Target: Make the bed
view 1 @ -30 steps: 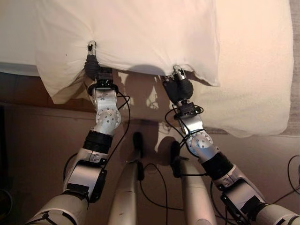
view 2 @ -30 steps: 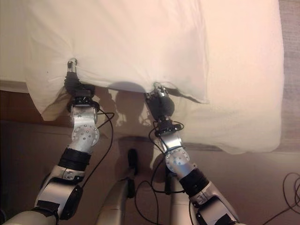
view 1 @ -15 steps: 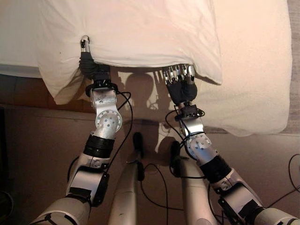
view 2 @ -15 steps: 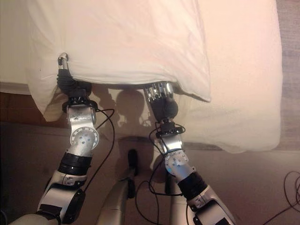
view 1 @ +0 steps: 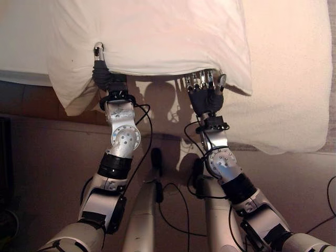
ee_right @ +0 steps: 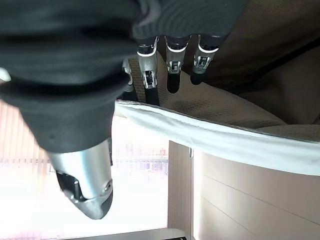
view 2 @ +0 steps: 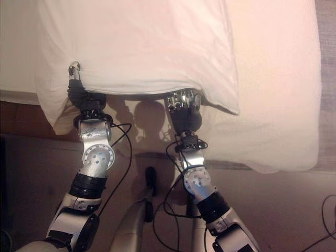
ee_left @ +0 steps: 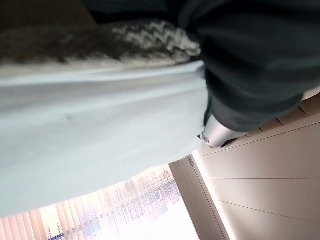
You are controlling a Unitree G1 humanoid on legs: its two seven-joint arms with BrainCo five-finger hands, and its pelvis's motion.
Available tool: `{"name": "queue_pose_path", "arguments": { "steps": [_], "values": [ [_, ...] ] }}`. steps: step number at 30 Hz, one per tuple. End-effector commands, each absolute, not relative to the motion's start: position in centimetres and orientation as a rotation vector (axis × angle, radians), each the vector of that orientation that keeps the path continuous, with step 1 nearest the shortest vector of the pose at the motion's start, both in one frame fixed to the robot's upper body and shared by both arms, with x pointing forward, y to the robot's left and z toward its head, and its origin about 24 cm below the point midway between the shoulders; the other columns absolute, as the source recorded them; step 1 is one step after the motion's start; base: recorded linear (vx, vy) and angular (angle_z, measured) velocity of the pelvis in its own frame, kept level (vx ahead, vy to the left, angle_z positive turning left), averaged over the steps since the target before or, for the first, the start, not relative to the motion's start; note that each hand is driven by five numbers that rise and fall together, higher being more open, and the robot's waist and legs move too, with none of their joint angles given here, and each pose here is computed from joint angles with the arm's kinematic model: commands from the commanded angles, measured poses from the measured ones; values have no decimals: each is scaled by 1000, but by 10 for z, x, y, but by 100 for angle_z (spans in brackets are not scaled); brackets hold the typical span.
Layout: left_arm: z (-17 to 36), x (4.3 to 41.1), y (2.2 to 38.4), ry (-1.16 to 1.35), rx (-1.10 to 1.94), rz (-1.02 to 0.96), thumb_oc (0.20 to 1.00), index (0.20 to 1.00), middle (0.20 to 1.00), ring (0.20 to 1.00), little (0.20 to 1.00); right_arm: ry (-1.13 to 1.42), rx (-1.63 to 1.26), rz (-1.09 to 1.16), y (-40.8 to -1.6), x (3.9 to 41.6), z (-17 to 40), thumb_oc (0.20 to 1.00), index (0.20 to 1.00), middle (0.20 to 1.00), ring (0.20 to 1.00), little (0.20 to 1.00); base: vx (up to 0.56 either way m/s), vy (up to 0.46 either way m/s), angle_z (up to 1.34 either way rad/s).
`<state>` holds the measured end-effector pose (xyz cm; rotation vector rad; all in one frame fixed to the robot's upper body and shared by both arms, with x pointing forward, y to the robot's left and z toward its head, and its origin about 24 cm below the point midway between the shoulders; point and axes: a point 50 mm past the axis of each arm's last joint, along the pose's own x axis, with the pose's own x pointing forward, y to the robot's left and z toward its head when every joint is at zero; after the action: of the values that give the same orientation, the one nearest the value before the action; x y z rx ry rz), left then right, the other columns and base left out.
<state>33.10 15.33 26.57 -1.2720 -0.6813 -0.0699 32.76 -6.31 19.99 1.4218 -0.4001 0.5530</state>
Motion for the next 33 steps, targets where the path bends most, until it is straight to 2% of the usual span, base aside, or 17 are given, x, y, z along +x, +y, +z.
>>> {"name": "queue_pose_path", "arguments": {
  "steps": [1,9,16,25,33],
  "values": [
    [292,288,153,-980,-1224,-210,200,200,200,200,200,-506,1504,456,-84,334,207,1000,1000,1000,1000,1000,6,16,4],
    [301,282,137,-947,-1187,-328,200,200,200,200,200,-155,1505,228,-65,353,159,1000,1000,1000,1000,1000,0,3,2],
    [301,280,126,-908,-1212,-382,200,200,200,200,200,-7,1559,110,-54,354,133,1000,1000,1000,1000,1000,5,-1,2],
    [301,274,122,-913,-1232,-408,200,200,200,200,200,11,1636,39,-52,364,130,1000,1000,1000,1000,1000,0,0,0],
    [300,272,121,-937,-1244,-419,200,200,200,200,200,-203,1685,158,-67,381,177,1000,1000,1000,1000,1000,0,0,0]
  ]
}}
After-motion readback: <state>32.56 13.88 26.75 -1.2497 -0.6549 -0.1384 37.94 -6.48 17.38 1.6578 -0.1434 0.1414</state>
